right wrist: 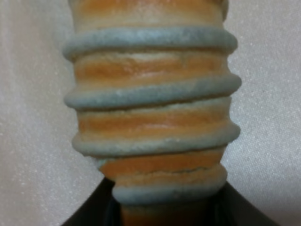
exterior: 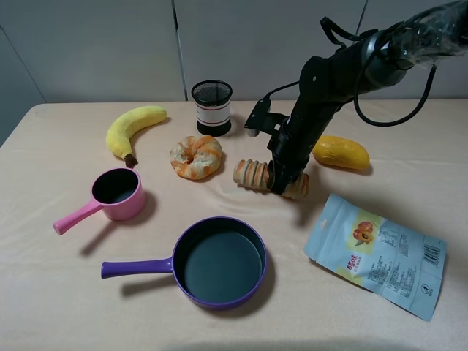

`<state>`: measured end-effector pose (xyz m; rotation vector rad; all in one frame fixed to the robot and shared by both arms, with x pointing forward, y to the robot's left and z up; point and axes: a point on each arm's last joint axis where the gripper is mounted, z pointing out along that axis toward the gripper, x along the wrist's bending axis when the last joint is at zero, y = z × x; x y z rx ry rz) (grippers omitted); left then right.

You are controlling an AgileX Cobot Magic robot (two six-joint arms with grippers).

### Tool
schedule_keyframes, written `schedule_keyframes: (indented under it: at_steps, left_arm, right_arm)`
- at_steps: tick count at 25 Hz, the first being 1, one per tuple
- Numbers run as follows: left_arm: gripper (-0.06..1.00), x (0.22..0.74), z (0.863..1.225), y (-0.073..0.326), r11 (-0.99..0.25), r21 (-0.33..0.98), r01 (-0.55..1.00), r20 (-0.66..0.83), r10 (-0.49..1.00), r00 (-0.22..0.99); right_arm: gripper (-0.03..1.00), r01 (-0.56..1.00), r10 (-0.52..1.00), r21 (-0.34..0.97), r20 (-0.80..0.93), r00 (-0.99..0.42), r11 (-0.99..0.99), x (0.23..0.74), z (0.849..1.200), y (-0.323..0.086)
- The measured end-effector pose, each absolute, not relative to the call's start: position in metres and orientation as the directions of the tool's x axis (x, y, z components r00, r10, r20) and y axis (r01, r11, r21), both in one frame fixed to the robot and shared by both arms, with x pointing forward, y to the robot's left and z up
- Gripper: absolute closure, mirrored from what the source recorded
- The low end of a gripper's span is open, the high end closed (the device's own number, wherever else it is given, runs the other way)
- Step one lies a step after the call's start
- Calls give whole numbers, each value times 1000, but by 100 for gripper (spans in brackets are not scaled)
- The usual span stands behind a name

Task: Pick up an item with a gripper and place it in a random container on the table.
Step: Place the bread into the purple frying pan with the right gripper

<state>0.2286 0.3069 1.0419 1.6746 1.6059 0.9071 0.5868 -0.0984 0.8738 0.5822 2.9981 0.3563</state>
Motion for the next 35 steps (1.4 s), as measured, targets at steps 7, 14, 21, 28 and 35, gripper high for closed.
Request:
schedule_keyframes:
  at_steps: [7, 14, 21, 28, 35]
  left_arm:
    - [6, 229, 1042, 307, -50, 829, 558, 49, 999, 16]
    - [6, 229, 1042, 307, -50, 829, 558, 49, 999, 16]
    - [6, 229, 1042, 307, -50, 829, 558, 49, 999, 16]
    - [6, 229, 1042, 307, -50, 829, 558, 49, 999, 16]
    - [6, 229, 1042, 307, -50, 829, 558, 49, 999, 16]
  right_arm:
    - [75, 356, 370, 233, -17, -929, 905, 585, 879, -99]
    - [76, 355, 383, 265, -58, -922, 896, 584, 909, -101]
    - [78, 379, 408, 280, -55, -911, 882, 578, 937, -104]
    - [78, 441, 460, 262, -13, -888, 858, 567, 958, -105]
    - [78, 480, 483, 195, 38, -875, 855, 546, 963, -89]
